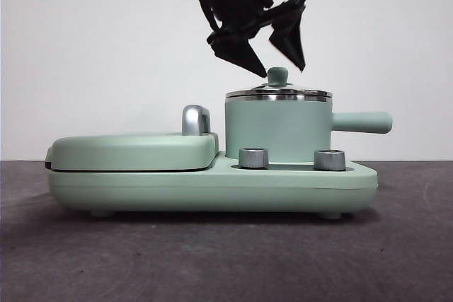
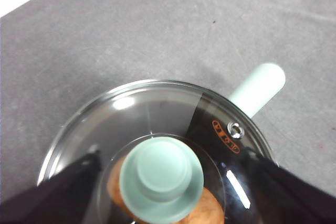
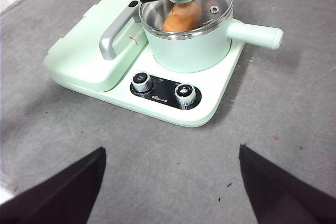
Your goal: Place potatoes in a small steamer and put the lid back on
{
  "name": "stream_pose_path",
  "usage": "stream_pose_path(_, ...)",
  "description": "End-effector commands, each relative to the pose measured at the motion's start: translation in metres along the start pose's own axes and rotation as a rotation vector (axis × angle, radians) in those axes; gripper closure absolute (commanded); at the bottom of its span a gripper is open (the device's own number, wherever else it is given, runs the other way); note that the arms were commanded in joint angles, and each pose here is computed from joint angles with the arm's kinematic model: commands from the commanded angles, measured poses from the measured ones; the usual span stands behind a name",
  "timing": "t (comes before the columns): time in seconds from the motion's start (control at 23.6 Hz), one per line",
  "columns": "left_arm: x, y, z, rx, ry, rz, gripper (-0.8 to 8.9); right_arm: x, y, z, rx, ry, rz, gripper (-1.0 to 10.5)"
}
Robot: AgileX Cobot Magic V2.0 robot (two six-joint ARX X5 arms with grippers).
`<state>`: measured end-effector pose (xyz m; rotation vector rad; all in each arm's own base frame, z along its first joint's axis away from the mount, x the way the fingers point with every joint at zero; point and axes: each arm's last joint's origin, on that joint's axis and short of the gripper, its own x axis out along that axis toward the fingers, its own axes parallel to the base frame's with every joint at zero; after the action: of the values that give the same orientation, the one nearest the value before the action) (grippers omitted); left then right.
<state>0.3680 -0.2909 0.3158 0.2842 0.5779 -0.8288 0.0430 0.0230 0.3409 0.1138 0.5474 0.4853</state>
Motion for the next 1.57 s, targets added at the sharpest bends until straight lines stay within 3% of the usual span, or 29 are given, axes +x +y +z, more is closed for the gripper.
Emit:
stream_pose_path(0.04,-0.025,-0.005,0.02,-0.012,-0.031,-0.002,3.44,-0.001,0.001,0.002,0.008,-0.012,0.006,5.5)
stream_pose_path(0.3,-0.095,-0.017,0.021,-0.066,0.159,-0.096,3.5,-0.001,0.001,0.002,0.008,-0.012,0.008,5.5)
stream_pose_path(0.42,-0.139,-0.023,0.02,-0.077,0.197,-0.109,3.51,-0.001,0.001,0.002,0.008,-0.011,0.012,5.5)
stream_pose_path(0.64,-0.224,-0.032,-0.001,-0.084,0.134,-0.085,3.51,-0.001,0.002,0.002,0.009,-0.01,0.031,5.5)
stream_pose_path(0.85,-0.283,-0.052,-0.068,-0.115,0.128,-0.083,3.51,-0.001,0.004,0.004,0.005,-0.016,0.095,5.5)
stream_pose_path(0.97,-0.309,-0.063,-0.11,-0.154,0.035,-0.079,3.51,-0.001,0.005,0.004,0.002,-0.012,0.147,5.5)
stream_pose_path(1.27,-0.336,-0.078,-0.178,-0.261,-0.196,-0.077,3.51,-0.001,0.006,0.004,-0.001,-0.007,0.167,5.5)
stream_pose_path(1.57,-0.351,-0.085,-0.213,-0.29,-0.207,-0.08,3.54,-0.001,0.007,0.004,-0.002,-0.003,0.191,5.5)
